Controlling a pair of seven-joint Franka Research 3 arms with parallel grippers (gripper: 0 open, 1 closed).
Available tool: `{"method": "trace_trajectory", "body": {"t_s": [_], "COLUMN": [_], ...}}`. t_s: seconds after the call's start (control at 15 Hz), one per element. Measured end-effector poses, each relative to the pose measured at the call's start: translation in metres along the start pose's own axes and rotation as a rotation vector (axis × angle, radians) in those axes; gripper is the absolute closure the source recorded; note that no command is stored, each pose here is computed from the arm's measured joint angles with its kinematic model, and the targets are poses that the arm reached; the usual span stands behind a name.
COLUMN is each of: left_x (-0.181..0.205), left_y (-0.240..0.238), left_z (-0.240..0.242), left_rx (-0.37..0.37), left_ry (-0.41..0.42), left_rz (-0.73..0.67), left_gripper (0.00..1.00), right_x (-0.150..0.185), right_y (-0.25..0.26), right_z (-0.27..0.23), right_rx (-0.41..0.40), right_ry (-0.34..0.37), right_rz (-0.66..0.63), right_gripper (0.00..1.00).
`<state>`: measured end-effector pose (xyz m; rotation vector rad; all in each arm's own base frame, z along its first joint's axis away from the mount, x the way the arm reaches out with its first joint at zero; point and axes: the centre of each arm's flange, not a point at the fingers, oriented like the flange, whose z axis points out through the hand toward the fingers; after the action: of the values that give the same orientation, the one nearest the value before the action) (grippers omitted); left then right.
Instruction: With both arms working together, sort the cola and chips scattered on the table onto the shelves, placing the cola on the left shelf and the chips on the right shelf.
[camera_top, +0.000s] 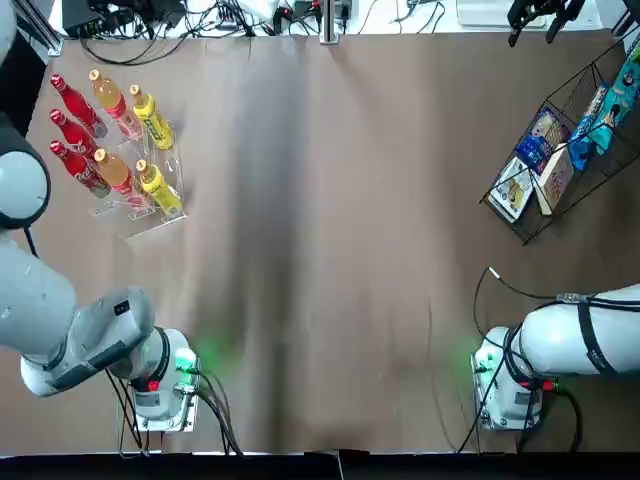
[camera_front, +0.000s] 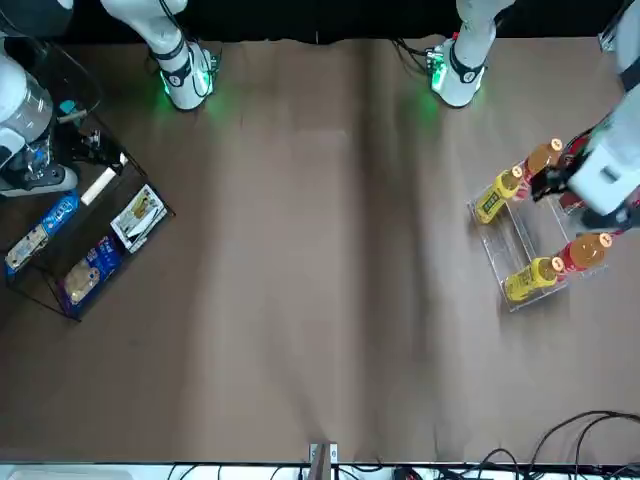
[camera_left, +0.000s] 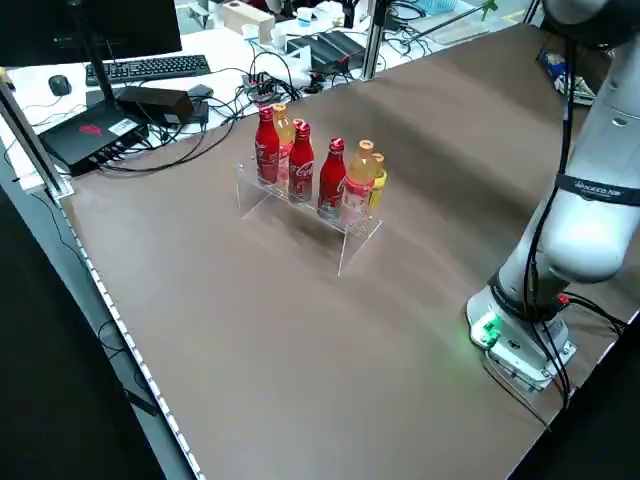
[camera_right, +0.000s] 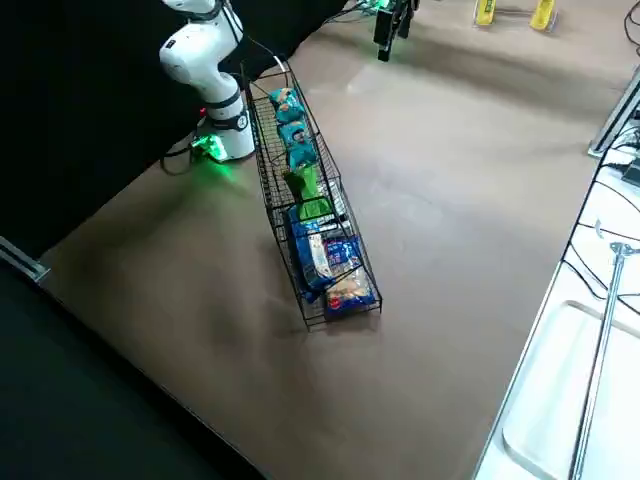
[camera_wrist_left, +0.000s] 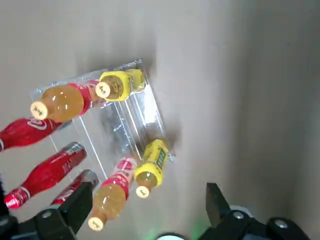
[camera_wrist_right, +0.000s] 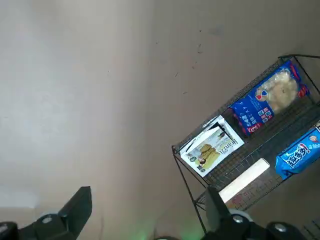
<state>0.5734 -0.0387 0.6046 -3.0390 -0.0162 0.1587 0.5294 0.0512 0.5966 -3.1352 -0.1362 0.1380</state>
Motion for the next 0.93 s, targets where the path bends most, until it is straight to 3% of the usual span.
{"method": "trace_trajectory", "body": {"t_s": [0.47, 0.93], "left_x": [-0.050, -0.051], "left_y": [-0.015, 0.008], "left_z": [-0.052, -0.032], "left_rx": [-0.077, -0.079], "left_ry": [0.036, 0.026], "left_rz": [0.017, 0.105], "left_gripper": [0.00, 0.00], "right_x": [0.000, -0.001], "right_y": [-0.001, 0.000], "right_z": [0.001, 0.001], "right_rx": [0.000, 0.000], "right_ry": [-0.003, -0.009], "right_rz": [-0.002, 0.000], "right_gripper": [0.00, 0.00]}}
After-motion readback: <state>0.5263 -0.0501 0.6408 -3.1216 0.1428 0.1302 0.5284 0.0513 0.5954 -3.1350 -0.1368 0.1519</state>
